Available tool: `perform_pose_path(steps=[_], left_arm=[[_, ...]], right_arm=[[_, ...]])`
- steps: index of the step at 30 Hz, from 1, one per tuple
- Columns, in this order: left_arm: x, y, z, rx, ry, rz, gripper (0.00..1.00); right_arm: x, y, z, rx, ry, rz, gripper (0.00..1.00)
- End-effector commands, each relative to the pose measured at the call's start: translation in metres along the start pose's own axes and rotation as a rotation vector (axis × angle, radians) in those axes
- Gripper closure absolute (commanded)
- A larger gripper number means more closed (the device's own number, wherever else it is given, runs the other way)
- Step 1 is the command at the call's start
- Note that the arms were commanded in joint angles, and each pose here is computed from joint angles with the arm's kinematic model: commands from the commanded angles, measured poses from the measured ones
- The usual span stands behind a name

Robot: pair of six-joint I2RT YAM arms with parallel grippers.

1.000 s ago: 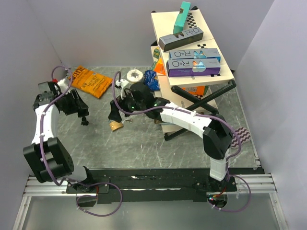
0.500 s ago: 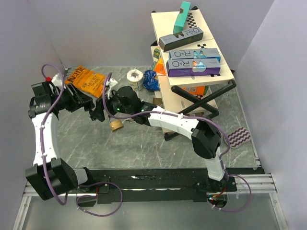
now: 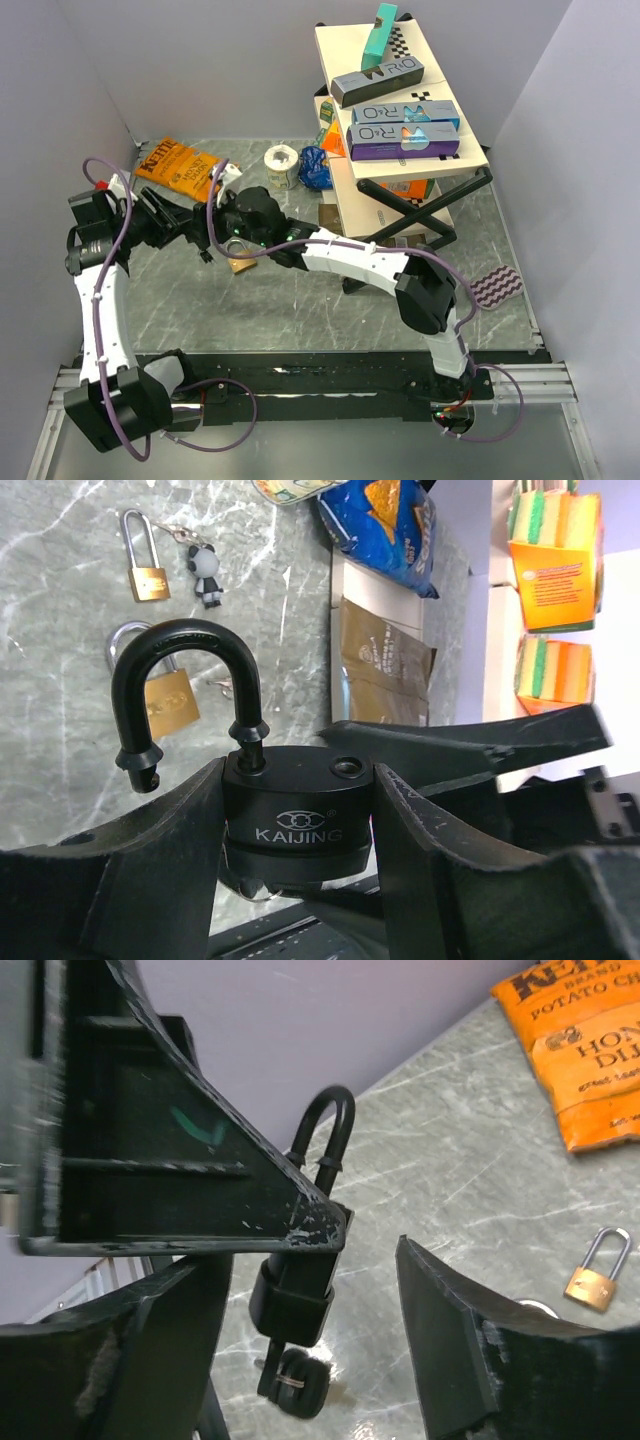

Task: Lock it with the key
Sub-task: Pick up the lock from the center of the board.

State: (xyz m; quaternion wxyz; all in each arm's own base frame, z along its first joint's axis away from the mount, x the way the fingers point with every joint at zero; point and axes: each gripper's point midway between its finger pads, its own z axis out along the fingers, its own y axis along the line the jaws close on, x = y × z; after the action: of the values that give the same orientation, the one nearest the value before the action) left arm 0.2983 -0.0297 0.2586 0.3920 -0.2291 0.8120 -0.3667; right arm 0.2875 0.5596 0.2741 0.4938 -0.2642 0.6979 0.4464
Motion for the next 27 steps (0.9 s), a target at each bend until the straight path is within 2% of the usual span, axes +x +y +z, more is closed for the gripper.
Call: perform_pose_path(steps=[1, 7, 10, 11, 14, 16, 19, 20, 21, 22, 23, 25, 26, 27], left_arm=[[-0.016, -0.04, -0.018, 0.117, -0.099, 0.05, 0.99], [-0.019, -0.05, -0.024, 0.149, -0.144, 0.033, 0.99], [-0.018, -0.051, -0.025, 0.157, -0.144, 0.021, 0.99], [-0.017, -0.051, -0.025, 0.157, -0.142, 0.019, 0.99], [-0.014, -0.049, -0.025, 0.151, -0.14, 0.018, 0.99], [-0.013, -0.046, -0.024, 0.145, -0.141, 0.008, 0.99], [-0.011, -0.045, -0.024, 0.141, -0.136, 0.003, 0.99], [-0.01, -0.044, -0.024, 0.138, -0.133, 0.002, 0.96], [-0.008, -0.044, -0.024, 0.138, -0.124, 0.002, 0.91], [-0.008, -0.043, -0.024, 0.135, -0.121, 0.007, 0.76], [-0.007, -0.041, -0.024, 0.13, -0.118, 0.009, 0.63], [-0.004, -0.04, -0.023, 0.124, -0.097, 0.021, 0.49], [-0.003, -0.039, -0.023, 0.12, -0.091, 0.026, 0.35], [-0.003, -0.038, -0.024, 0.116, -0.088, 0.036, 0.28]], right_arm=[[-0.014, 0.011, 0.008, 0.002, -0.073, -0.015, 0.29], [-0.008, 0.012, 0.007, 0.008, -0.059, -0.011, 0.29], [-0.006, 0.011, 0.006, 0.01, -0.055, -0.014, 0.36], [-0.009, 0.007, 0.006, 0.033, -0.067, -0.013, 0.43], [-0.013, 0.005, 0.006, 0.041, -0.078, -0.014, 0.56], [-0.016, 0.006, 0.006, 0.042, -0.087, -0.017, 0.62], [-0.019, 0.005, 0.006, 0.045, -0.097, -0.027, 0.75], [-0.021, 0.007, 0.005, 0.041, -0.1, -0.03, 0.89], [-0.023, 0.007, 0.005, 0.038, -0.105, -0.038, 0.95], [-0.023, 0.007, 0.004, 0.033, -0.103, -0.044, 1.0], [-0.025, 0.009, 0.002, 0.028, -0.108, -0.046, 1.0], [-0.024, 0.008, 0.0, 0.017, -0.109, -0.055, 1.0], [-0.028, 0.009, -0.003, 0.008, -0.118, -0.058, 1.0], [-0.03, 0.009, -0.006, 0.005, -0.124, -0.067, 1.0]])
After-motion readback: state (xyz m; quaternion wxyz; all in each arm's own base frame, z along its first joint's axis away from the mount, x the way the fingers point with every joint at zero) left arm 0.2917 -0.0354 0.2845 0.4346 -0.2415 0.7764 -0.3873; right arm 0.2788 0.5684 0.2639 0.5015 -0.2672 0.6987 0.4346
